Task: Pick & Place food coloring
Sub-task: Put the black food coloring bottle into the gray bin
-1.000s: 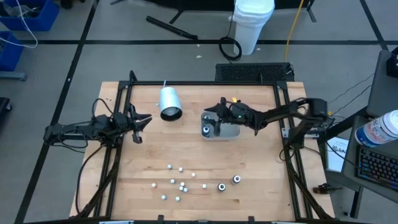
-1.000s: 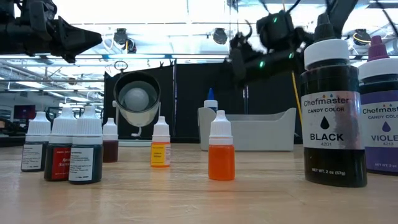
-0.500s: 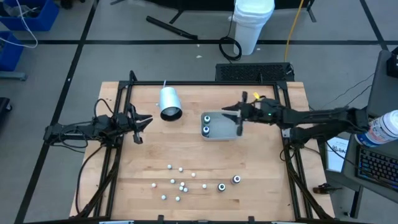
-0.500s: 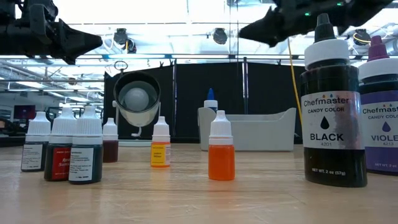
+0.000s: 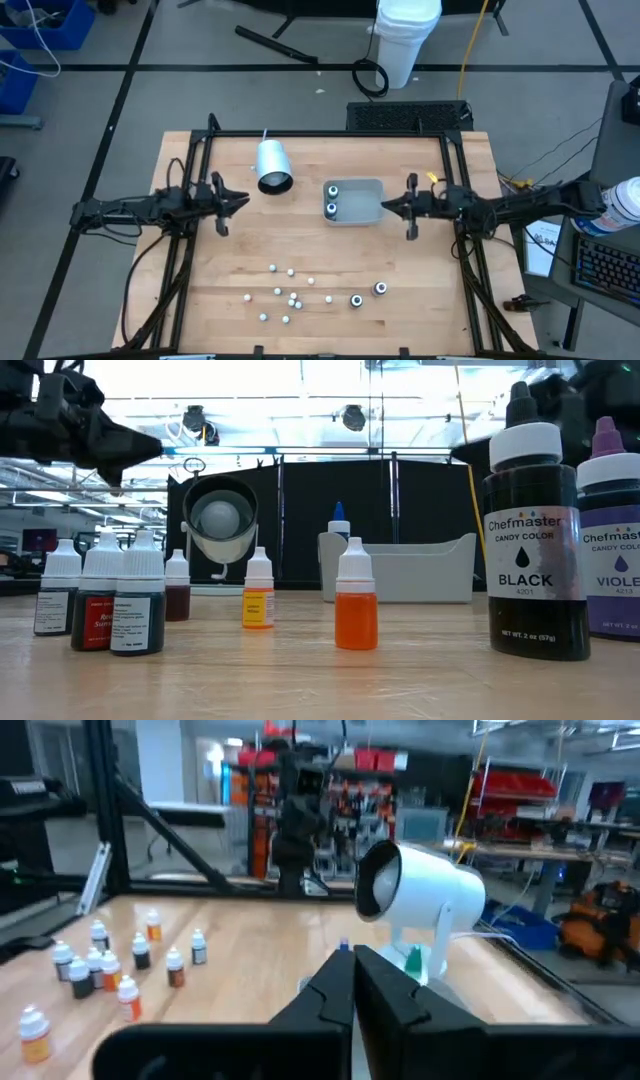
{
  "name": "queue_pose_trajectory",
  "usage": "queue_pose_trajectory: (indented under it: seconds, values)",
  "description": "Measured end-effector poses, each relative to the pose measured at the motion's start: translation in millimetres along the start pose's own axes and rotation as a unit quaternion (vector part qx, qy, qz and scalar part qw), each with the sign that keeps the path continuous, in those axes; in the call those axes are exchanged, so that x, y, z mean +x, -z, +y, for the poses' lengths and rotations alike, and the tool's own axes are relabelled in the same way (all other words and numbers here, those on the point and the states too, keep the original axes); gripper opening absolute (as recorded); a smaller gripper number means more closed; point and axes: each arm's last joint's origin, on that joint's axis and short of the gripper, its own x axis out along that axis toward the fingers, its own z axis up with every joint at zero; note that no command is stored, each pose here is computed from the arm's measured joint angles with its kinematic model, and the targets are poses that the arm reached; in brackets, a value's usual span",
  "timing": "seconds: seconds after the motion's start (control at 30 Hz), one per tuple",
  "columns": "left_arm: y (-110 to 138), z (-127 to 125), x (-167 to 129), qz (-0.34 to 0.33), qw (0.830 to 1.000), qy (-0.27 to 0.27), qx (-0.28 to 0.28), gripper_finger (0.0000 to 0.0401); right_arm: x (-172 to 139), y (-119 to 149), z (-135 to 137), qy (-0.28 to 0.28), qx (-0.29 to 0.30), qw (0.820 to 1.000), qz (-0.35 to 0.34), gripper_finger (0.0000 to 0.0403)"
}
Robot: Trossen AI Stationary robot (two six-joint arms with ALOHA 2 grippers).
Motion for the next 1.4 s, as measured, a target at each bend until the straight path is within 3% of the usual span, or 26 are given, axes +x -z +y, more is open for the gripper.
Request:
queue_pose_trajectory:
  seconds: [0.07,0.2,0.3,0.43,0.67,0.8,0.9,1.07,1.27,1.4]
  values:
    - [4,0,1,0.004,1.0,0.007,-0.016,0.0072,-2,-7,-1,0.008,0.003,0.999,-0.042,0.0003]
    - [13,-2,4,0.032,0.999,-0.007,-0.027,0.0072,-2,-1,-4,0.03,-0.01,0.999,-0.008,0.0001]
    - [15,-3,8,0.042,0.998,-0.03,-0.03,0.0072,-3,-4,-5,0.038,0.005,0.999,-0.02,0.0001]
    - [14,-9,16,0.037,0.999,0.012,-0.032,0.0072,-3,4,-5,0.034,0.011,0.999,0.019,0.0001]
    - [11,-32,34,0.062,0.99,0.113,-0.047,0.0072,-4,-1,-5,0.029,-0.003,1.0,-0.002,0.0001]
    - [-5,-59,57,0.092,0.982,0.161,-0.026,0.0072,-4,-1,-4,0.023,-0.003,1.0,-0.003,0.0001]
    - [-22,-87,80,0.096,0.976,0.196,0.023,0.0072,-4,-1,-4,0.023,-0.004,1.0,-0.003,0.0001]
    - [-44,-130,121,0.088,0.975,0.199,0.05,0.0072,-4,-1,-4,0.023,0.009,1.0,-0.004,0.0001]
    - [-39,-182,162,0.125,0.963,0.219,0.096,0.0074,-4,-3,-4,0.012,0.02,1.0,-0.017,0.0001]
    - [-37,-211,190,0.167,0.957,0.219,0.087,0.0106,-4,-4,-3,-0.007,0.02,1.0,-0.019,0.0001]
